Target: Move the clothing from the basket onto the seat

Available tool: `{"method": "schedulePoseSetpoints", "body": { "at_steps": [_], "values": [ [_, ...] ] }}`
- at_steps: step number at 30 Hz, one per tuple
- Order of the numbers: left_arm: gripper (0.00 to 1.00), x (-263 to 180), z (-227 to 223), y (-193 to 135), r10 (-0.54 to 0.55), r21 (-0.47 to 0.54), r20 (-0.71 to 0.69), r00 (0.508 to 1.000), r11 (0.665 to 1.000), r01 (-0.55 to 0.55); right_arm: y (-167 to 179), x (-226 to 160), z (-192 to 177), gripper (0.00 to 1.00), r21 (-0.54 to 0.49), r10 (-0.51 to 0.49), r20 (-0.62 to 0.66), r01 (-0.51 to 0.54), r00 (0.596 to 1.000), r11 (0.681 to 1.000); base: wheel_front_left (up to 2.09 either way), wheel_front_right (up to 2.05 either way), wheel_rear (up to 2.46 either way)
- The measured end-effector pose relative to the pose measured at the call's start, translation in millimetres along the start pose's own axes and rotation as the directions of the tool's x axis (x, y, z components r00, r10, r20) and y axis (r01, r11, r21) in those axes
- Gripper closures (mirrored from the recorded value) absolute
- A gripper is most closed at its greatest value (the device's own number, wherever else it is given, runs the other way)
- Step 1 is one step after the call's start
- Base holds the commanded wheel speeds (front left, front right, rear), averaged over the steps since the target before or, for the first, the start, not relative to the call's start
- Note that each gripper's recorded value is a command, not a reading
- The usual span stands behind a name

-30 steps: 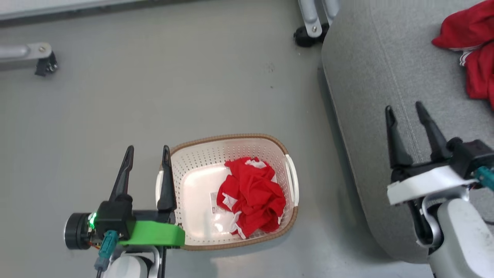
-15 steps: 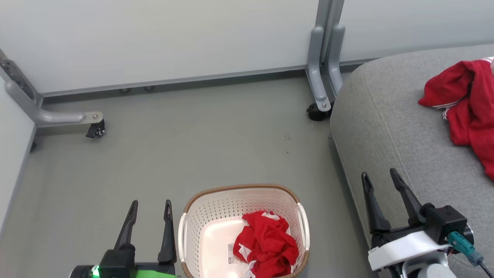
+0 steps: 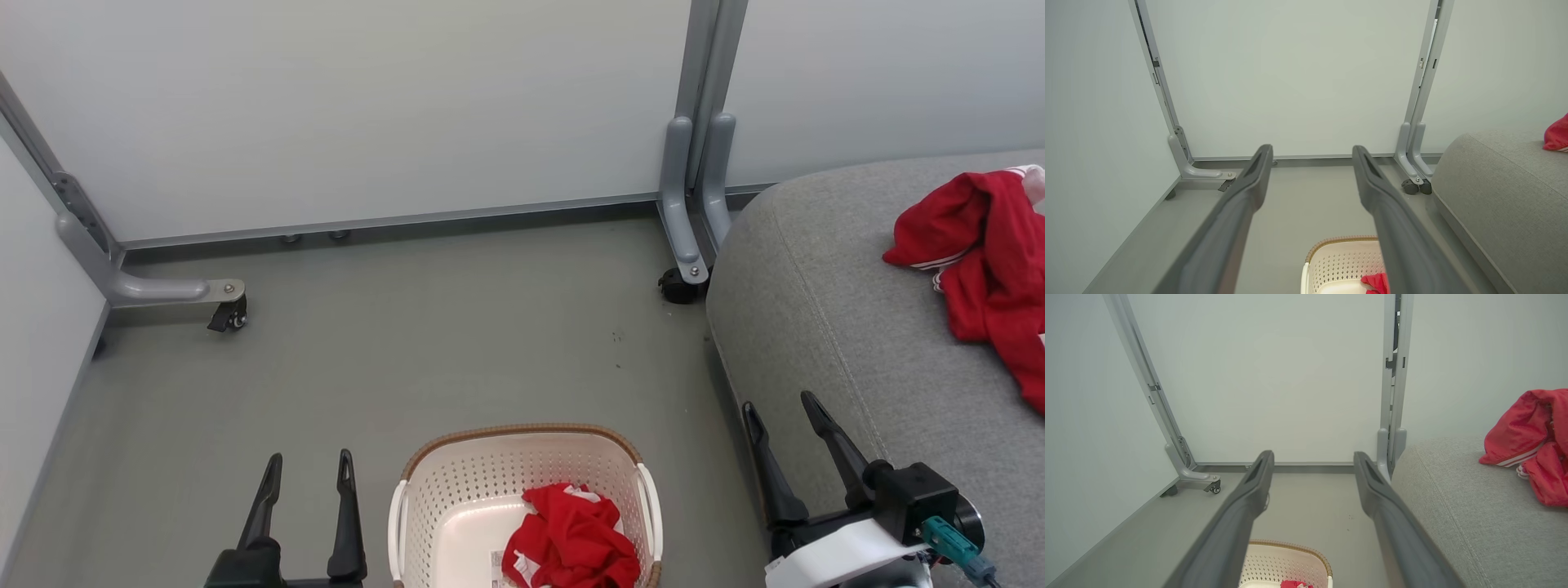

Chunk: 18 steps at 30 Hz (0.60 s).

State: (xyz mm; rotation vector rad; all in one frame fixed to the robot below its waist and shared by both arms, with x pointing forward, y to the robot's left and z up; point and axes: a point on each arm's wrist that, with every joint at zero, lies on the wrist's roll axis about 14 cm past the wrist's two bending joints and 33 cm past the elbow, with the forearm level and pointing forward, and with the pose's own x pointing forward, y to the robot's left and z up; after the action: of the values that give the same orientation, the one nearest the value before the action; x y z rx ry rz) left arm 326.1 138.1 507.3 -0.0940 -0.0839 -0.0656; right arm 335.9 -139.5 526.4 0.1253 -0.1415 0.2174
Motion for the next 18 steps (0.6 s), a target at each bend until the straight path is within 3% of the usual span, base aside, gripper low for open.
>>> {"method": "schedulePoseSetpoints", "body": {
  "at_steps": [18],
  "values": [
    [0.0, -2.1, -3.4, -1.4, -0.002, -0.012, -0.011, 1.0, 1.0, 0.002, 1.8, -0.4, -1.6, 0.0, 0.005, -0.004, -0.003, 0.004, 1.0, 1.0, 0.0, 0.0, 0.0]
  ]
}}
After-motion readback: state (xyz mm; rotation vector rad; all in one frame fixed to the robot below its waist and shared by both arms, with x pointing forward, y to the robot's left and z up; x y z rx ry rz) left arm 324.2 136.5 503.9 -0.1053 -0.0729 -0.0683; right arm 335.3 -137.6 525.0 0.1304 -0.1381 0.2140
